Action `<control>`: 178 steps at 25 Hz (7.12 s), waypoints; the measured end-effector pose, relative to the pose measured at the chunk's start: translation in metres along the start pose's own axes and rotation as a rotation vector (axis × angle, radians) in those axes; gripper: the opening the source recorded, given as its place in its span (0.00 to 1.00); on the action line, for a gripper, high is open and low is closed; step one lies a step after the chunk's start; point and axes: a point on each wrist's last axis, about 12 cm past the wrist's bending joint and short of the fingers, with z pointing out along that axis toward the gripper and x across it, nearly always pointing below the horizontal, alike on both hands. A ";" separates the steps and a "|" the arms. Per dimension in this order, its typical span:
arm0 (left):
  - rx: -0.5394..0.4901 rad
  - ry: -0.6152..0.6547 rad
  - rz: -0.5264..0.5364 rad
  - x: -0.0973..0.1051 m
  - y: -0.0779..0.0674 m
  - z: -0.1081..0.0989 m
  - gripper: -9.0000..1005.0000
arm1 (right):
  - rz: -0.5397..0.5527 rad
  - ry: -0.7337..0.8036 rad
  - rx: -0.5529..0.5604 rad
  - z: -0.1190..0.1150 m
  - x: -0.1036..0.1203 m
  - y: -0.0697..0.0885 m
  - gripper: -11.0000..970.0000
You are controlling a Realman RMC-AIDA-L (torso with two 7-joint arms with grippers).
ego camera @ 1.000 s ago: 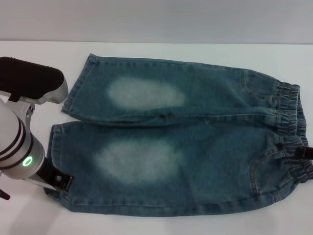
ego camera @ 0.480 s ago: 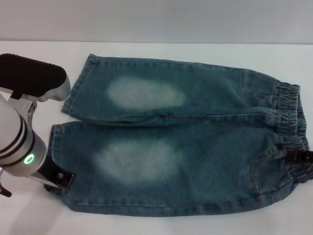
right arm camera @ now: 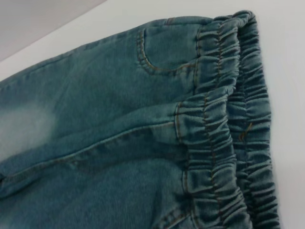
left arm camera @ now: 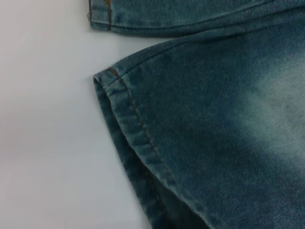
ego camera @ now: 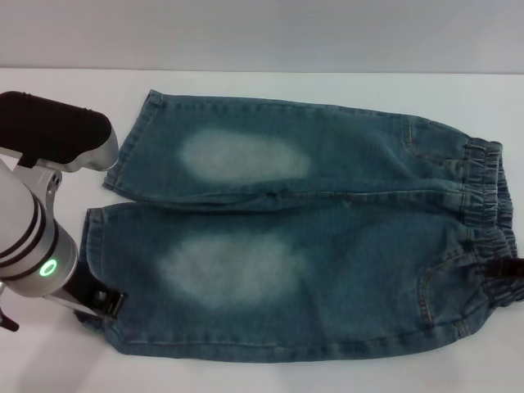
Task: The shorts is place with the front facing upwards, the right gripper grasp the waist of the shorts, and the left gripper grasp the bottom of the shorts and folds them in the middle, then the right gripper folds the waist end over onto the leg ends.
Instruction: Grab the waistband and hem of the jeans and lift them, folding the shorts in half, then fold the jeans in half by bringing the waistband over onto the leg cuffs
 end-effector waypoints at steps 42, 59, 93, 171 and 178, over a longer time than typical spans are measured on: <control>0.090 -0.435 -0.110 -0.036 0.045 -0.016 0.11 | 0.177 -0.375 -0.543 -0.003 -0.013 -0.016 0.01; 0.159 -0.638 -0.236 -0.054 0.073 -0.009 0.12 | 0.512 -0.666 -0.805 -0.004 0.009 -0.050 0.01; 0.221 -0.753 -0.139 -0.098 0.048 -0.009 0.14 | 0.700 -0.850 -0.787 -0.001 0.031 -0.071 0.01; 0.437 -0.748 -0.047 -0.122 0.014 0.041 0.81 | 0.658 -0.913 -0.279 0.001 0.061 -0.126 0.66; 0.438 -0.751 -0.043 -0.123 0.013 0.040 0.81 | 0.641 -0.872 -0.278 0.012 0.051 -0.120 0.66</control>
